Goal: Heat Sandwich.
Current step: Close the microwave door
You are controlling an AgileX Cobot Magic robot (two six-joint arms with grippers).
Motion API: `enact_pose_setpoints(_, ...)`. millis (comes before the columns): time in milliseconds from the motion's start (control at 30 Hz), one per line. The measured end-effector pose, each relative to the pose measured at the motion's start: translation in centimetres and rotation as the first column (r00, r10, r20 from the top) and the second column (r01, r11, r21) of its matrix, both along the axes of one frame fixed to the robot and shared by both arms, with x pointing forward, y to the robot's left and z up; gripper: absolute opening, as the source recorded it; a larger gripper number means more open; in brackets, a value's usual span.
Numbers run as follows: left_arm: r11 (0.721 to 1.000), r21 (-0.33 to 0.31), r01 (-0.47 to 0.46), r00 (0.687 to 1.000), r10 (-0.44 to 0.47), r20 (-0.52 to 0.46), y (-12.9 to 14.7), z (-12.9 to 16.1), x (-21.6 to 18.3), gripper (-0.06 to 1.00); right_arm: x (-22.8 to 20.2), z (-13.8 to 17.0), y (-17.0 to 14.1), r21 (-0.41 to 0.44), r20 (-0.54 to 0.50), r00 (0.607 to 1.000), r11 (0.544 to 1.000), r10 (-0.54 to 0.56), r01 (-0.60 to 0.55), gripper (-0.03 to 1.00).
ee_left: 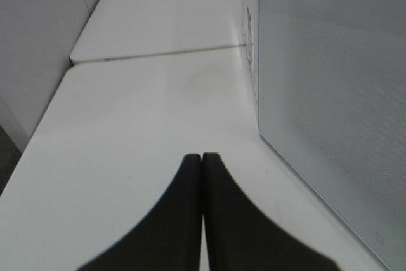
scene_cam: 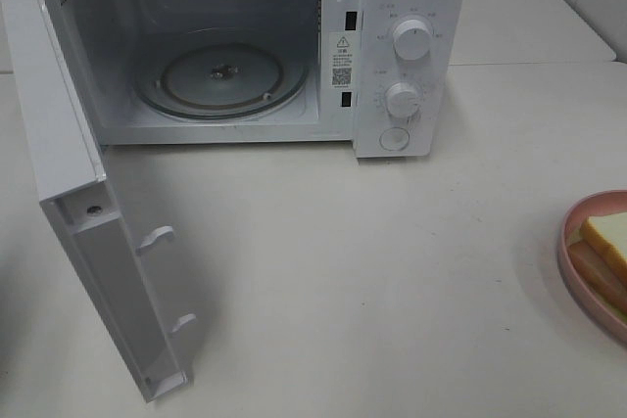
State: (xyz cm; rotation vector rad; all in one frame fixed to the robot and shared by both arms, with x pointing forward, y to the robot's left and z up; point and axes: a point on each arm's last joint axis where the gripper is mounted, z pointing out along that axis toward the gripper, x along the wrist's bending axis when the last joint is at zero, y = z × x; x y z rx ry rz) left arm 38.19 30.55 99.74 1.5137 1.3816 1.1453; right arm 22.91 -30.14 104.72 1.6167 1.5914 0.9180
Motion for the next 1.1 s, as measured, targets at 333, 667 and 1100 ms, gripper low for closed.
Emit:
enact_pose_setpoints(333, 0.998, 0.003, 0.069, 0.994, -0.069, 0.08, -0.6, -1.3, 2.2, 0.0, 0.0, 0.0, 0.0, 0.0, 0.0, 1.0, 1.0, 0.0, 0.0, 0.76)
enact_pose_setpoints(667, 0.958, -0.047, 0.282, 0.951, -0.273, 0.142, -2.5, -2.5, 4.1, 0.0, 0.0, 0.0, 0.0, 0.0, 0.0, 1.0, 1.0, 0.0, 0.0, 0.76)
enact_pose_setpoints(1100, 0.9, -0.083, 0.428, 0.902, -0.421, 0.094, -7.4, -5.0, 6.1, 0.0, 0.0, 0.0, 0.0, 0.0, 0.0, 1.0, 1.0, 0.0, 0.0, 0.76)
